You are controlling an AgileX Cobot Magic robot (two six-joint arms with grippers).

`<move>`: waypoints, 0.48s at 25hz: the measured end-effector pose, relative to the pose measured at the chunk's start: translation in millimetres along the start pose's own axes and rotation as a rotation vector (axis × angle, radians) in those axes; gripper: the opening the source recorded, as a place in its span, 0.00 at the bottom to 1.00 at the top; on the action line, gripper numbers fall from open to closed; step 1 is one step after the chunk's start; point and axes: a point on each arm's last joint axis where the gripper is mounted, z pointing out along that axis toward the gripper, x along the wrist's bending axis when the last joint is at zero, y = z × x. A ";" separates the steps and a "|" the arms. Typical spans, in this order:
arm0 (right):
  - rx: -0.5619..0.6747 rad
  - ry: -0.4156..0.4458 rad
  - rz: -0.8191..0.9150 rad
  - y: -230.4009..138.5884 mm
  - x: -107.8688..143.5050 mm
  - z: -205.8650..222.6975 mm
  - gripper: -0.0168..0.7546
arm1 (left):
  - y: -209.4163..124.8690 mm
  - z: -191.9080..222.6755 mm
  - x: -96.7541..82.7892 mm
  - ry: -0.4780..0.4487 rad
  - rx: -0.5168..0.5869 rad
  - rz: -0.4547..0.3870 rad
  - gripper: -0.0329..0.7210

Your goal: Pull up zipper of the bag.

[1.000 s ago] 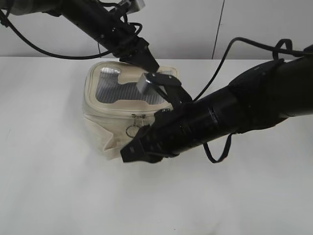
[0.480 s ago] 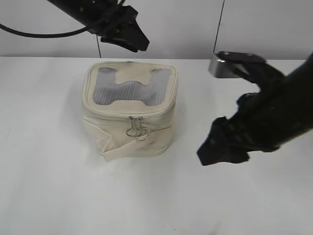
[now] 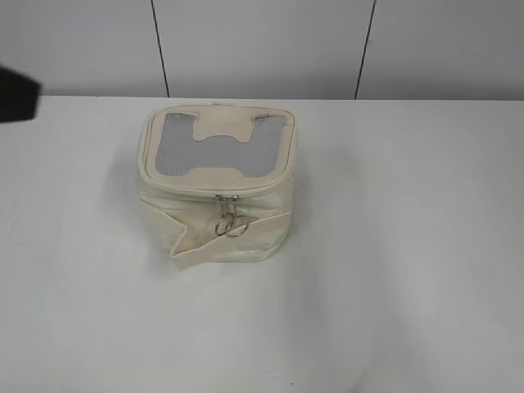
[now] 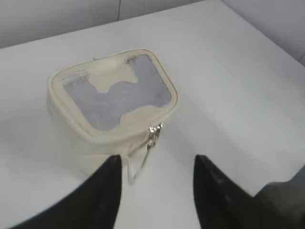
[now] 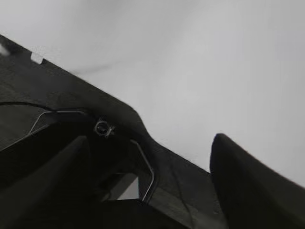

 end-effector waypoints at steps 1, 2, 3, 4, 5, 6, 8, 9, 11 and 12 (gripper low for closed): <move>-0.037 -0.022 -0.019 -8.3 -1.4 -10.0 0.81 | -13.8 -16.4 -6.5 0.009 -0.020 0.007 0.53; -0.084 -0.041 -0.035 -16.2 -2.7 -19.4 0.82 | -26.9 -41.1 -16.1 0.022 -0.069 0.025 0.60; -0.126 -0.062 -0.048 -22.4 -4.3 -26.4 0.82 | -40.7 -58.2 -21.8 0.044 -0.097 0.038 0.65; -0.179 -0.078 -0.059 -29.4 -5.3 -33.9 0.83 | -55.1 -72.7 -26.4 0.064 -0.112 0.030 0.69; -0.228 -0.086 -0.066 -35.9 -5.7 -40.6 0.83 | -69.0 -83.0 -27.5 0.103 -0.105 0.023 0.71; -0.268 -0.091 -0.071 -40.8 -5.9 -45.5 0.83 | -83.4 -95.8 -29.0 0.148 -0.112 0.029 0.73; -0.335 -0.089 -0.075 -51.9 -5.8 -51.5 0.83 | -111.2 -112.2 -27.8 0.242 -0.116 0.001 0.74; -0.350 -0.089 -0.076 -56.3 -6.2 -50.9 0.82 | -125.1 -118.1 -25.7 0.295 -0.121 -0.005 0.74; -0.379 -0.091 -0.080 -63.4 -6.8 -50.0 0.81 | -147.4 -124.1 -22.7 0.362 -0.147 -0.007 0.74; -0.405 -0.091 -0.081 -64.6 -7.0 -50.4 0.80 | -154.2 -125.0 -21.7 0.379 -0.161 -0.010 0.74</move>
